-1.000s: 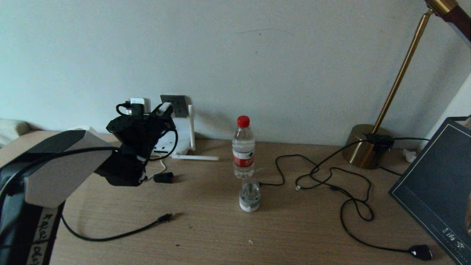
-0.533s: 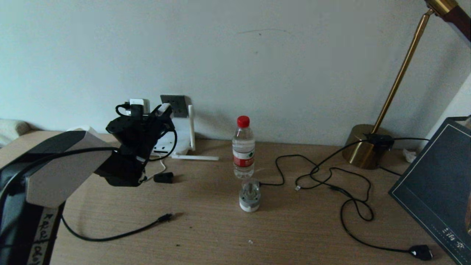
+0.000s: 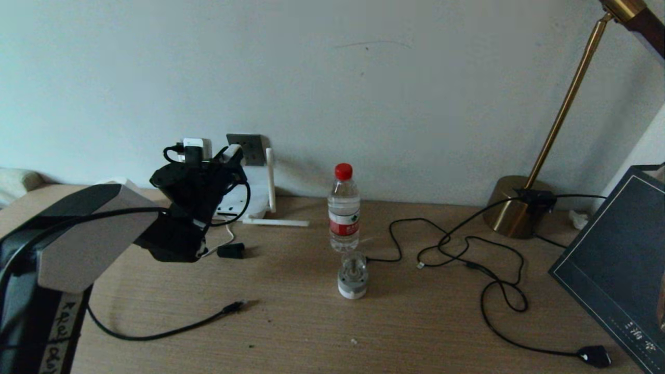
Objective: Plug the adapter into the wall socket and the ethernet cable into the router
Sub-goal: Plug plug into socket
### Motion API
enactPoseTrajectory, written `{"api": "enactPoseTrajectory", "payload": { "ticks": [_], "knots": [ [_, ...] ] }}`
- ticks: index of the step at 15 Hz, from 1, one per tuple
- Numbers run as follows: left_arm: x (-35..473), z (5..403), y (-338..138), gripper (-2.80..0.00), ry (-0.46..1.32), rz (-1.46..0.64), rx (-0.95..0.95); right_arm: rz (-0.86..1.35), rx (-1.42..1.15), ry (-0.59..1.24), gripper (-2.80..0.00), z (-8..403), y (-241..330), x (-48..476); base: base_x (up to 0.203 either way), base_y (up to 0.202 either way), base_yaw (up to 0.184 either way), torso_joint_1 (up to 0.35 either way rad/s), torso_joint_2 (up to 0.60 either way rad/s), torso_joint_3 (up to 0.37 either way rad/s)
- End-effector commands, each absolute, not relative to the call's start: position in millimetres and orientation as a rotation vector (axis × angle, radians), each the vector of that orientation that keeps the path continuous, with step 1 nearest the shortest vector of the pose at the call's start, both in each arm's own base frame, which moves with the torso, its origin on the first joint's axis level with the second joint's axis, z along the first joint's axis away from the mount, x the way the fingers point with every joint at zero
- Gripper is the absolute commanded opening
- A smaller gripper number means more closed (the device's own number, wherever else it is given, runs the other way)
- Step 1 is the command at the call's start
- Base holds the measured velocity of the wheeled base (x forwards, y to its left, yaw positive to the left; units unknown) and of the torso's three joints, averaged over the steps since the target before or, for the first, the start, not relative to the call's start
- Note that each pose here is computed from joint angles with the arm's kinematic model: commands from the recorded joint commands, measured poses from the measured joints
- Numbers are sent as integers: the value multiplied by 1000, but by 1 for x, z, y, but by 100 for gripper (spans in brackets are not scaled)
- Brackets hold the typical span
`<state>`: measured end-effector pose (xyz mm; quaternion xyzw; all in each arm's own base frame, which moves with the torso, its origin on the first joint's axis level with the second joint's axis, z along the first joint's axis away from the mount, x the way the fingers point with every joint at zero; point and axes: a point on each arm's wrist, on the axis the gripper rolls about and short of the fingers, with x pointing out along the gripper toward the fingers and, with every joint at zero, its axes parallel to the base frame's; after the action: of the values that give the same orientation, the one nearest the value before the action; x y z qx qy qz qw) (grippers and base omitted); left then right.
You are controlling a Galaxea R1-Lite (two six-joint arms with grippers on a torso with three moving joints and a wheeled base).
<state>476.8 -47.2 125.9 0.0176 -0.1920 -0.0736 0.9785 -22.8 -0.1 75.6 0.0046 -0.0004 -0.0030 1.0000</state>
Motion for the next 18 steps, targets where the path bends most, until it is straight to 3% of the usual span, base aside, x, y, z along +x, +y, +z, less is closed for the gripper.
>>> {"api": "enactPoseTrajectory", "payload": {
  "ticks": [1,18],
  "knots": [
    [476,127,-48,-280,-395,-151,35,-6,9,-2,0,76,0,-23,0,0,0,0,0,0],
    [478,128,-45,-280,-403,-143,37,-6,9,-2,0,76,0,-23,0,0,0,0,0,0]
  ]
}}
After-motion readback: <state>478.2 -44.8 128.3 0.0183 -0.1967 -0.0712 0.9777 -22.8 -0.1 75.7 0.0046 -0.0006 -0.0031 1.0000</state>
